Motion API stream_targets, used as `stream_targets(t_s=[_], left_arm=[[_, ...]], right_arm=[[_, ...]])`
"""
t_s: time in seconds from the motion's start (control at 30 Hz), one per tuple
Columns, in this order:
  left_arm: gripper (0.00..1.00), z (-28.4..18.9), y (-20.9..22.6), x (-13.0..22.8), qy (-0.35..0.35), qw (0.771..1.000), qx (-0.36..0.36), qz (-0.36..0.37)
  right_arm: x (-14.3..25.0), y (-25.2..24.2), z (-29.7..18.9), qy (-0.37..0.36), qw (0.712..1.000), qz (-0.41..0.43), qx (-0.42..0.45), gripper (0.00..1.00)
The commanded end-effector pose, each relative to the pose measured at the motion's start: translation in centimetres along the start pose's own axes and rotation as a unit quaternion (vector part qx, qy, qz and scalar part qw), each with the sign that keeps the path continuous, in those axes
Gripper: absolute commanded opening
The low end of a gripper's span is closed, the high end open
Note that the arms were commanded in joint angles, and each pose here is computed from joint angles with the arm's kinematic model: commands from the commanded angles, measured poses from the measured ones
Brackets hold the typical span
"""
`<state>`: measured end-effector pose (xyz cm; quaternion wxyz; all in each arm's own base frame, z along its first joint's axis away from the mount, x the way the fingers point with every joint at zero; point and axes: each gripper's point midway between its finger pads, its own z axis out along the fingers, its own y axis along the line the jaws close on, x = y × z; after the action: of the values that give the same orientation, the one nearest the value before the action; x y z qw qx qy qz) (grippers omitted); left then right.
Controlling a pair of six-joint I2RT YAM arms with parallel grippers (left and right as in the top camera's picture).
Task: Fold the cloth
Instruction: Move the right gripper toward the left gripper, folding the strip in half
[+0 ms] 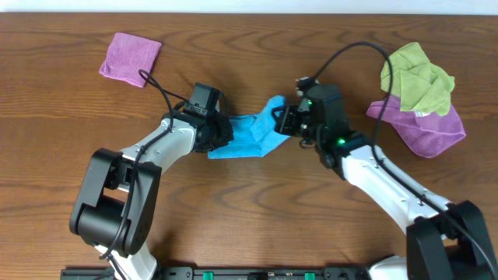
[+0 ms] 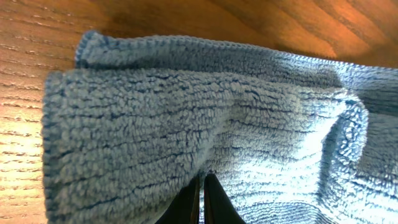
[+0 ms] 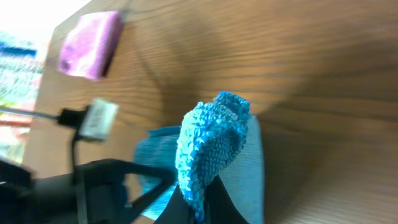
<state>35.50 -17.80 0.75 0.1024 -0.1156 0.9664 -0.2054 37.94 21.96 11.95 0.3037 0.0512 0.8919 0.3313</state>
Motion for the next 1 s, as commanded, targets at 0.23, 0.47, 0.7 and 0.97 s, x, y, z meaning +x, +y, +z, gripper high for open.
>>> stream_targets(t_s=[0.23,0.47,0.7,0.97], left_arm=[[0.06,-0.2,-0.3,-0.7,-0.008,1.000,0.000,-0.002],[0.06,-2.4,-1.7,-1.1,-0.023,0.999,0.025,0.005],[0.06,-6.5,-0.8,-2.5,-0.052,0.998,0.029,-0.016],[0.06,-11.4,0.5,-5.4,-0.118,0.991,0.044,-0.039]], right_arm=[[2.0,3.4,5.0,0.038,0.998,-0.042,-0.012,0.01],[3.6,4.0,6.6,0.056,0.996,-0.062,-0.016,0.01],[4.3,4.0,7.6,0.055,0.996,-0.071,-0.012,0.01],[4.3,4.6,8.2,0.041,0.996,-0.080,-0.008,0.01]])
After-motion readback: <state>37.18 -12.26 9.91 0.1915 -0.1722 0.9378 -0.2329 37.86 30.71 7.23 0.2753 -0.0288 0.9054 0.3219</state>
